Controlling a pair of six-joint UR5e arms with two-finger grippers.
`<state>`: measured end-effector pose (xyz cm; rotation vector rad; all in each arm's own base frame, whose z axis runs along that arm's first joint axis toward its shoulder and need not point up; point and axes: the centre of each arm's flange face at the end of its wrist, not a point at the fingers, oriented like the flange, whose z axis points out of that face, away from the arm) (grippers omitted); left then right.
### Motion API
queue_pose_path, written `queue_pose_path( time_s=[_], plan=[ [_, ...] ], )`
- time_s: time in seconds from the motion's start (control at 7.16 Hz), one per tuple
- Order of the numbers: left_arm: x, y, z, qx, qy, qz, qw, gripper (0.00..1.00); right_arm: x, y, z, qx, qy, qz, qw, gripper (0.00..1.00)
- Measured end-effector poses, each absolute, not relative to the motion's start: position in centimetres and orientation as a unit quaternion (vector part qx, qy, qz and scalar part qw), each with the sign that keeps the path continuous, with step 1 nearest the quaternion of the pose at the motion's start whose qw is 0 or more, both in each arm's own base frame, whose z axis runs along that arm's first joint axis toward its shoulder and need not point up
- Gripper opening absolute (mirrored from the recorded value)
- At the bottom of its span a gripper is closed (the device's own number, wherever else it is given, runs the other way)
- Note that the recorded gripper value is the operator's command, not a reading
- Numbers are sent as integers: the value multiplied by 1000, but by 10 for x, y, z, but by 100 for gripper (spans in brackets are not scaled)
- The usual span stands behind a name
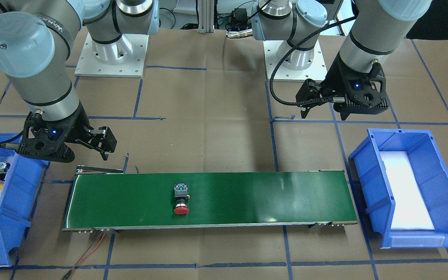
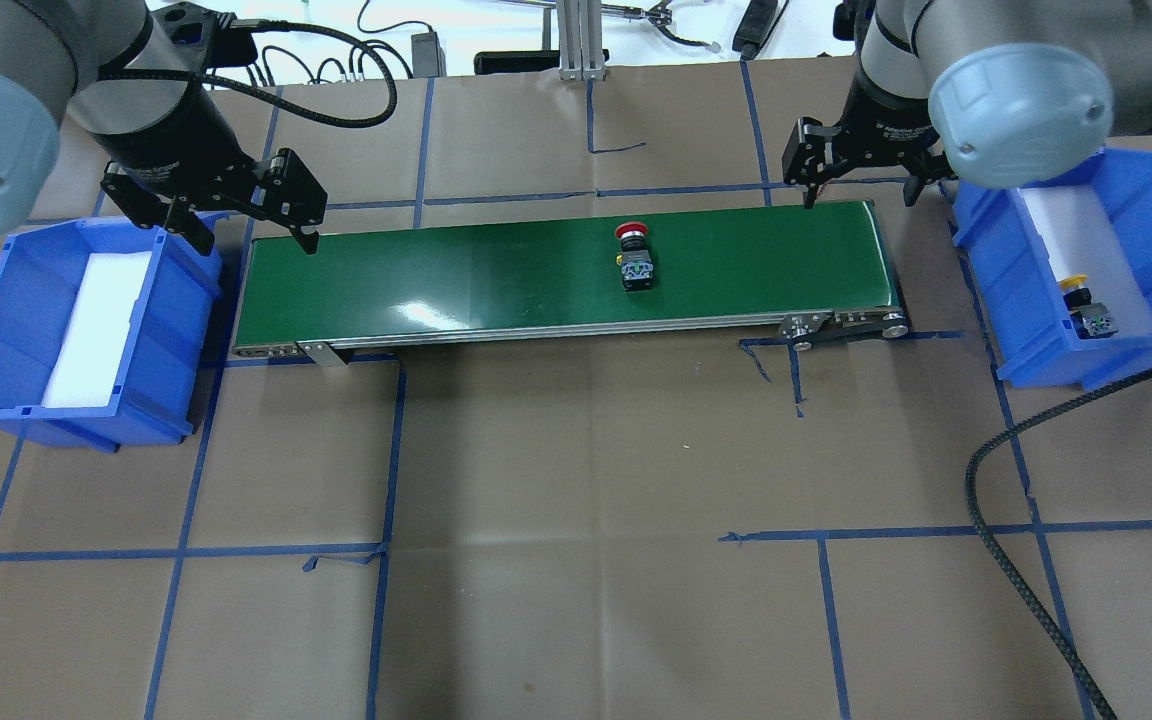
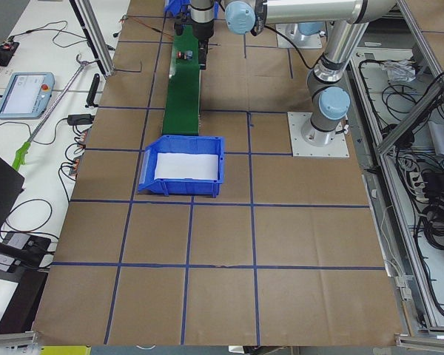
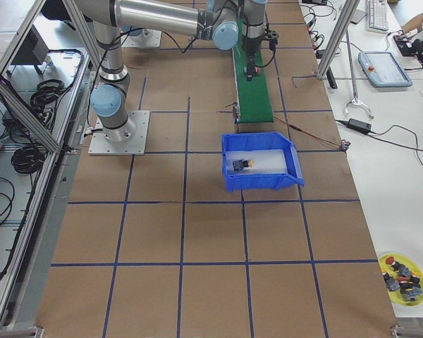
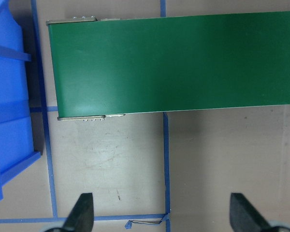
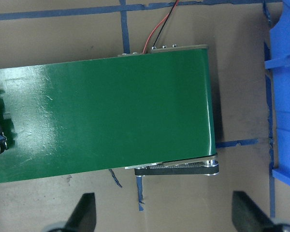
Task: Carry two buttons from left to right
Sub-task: 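Move the right gripper back over the conveyor above the red button, then lower the right gripper and grasp the red button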
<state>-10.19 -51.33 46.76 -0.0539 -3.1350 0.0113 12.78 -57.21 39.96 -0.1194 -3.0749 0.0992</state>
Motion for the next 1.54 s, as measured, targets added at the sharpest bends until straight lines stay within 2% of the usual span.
queue_pose_path(
  time_s=[1.54],
  plan=[
    [-102,-513,468,-17,-1000,4,2,99,144,-609,321,-63,-998,17,-25,99]
  ],
)
